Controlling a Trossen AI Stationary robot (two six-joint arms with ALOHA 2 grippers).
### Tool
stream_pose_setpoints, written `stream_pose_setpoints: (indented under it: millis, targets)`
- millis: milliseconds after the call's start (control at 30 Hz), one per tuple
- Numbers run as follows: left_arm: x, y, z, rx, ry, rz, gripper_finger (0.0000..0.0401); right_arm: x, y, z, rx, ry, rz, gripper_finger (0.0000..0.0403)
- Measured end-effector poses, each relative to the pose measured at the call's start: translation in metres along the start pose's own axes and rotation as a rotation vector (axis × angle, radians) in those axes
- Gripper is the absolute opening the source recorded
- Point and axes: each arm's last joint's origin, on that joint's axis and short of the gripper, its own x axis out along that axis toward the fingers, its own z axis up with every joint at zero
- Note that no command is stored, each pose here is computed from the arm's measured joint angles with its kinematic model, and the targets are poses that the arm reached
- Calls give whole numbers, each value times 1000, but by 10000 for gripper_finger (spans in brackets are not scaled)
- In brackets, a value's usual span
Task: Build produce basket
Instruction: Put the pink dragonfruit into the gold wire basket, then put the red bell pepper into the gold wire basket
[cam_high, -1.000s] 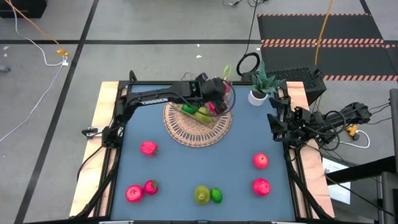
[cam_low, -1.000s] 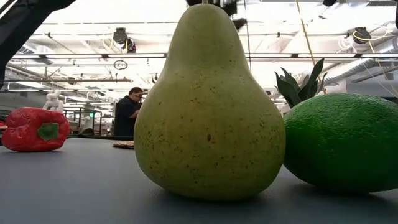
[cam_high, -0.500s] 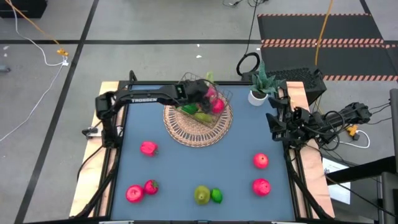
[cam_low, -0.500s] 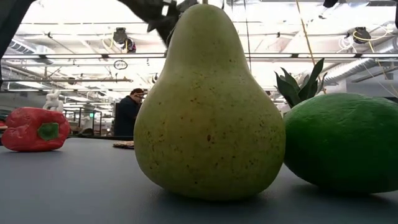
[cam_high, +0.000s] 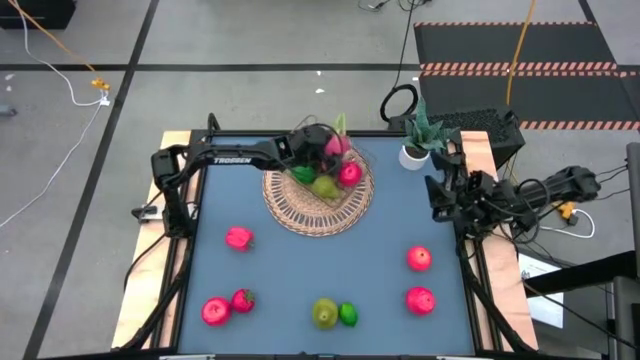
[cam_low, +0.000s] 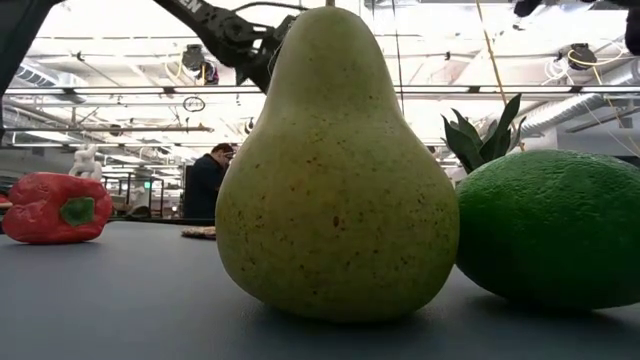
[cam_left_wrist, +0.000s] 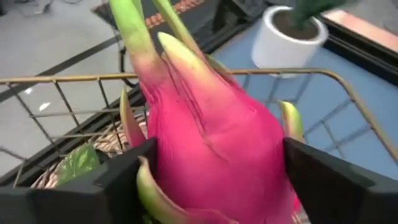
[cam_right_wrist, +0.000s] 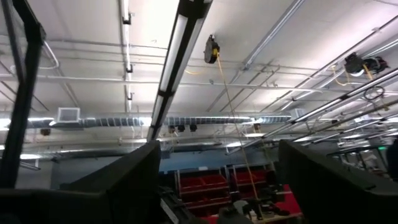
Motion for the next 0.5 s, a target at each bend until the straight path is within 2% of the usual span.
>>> stream_pose_setpoints:
  millis: [200, 367, 500]
  targets:
    - [-43, -13, 16, 114, -18, -45, 393, 7, -7, -18, -10, 56, -78, 322]
    - [-99, -39, 14, 228, -89, -64, 395, 12, -15, -28, 12, 71, -124, 322]
    - [-128, -55, -9, 272, -180, -93, 383, 14, -15, -34, 87, 86, -90, 322]
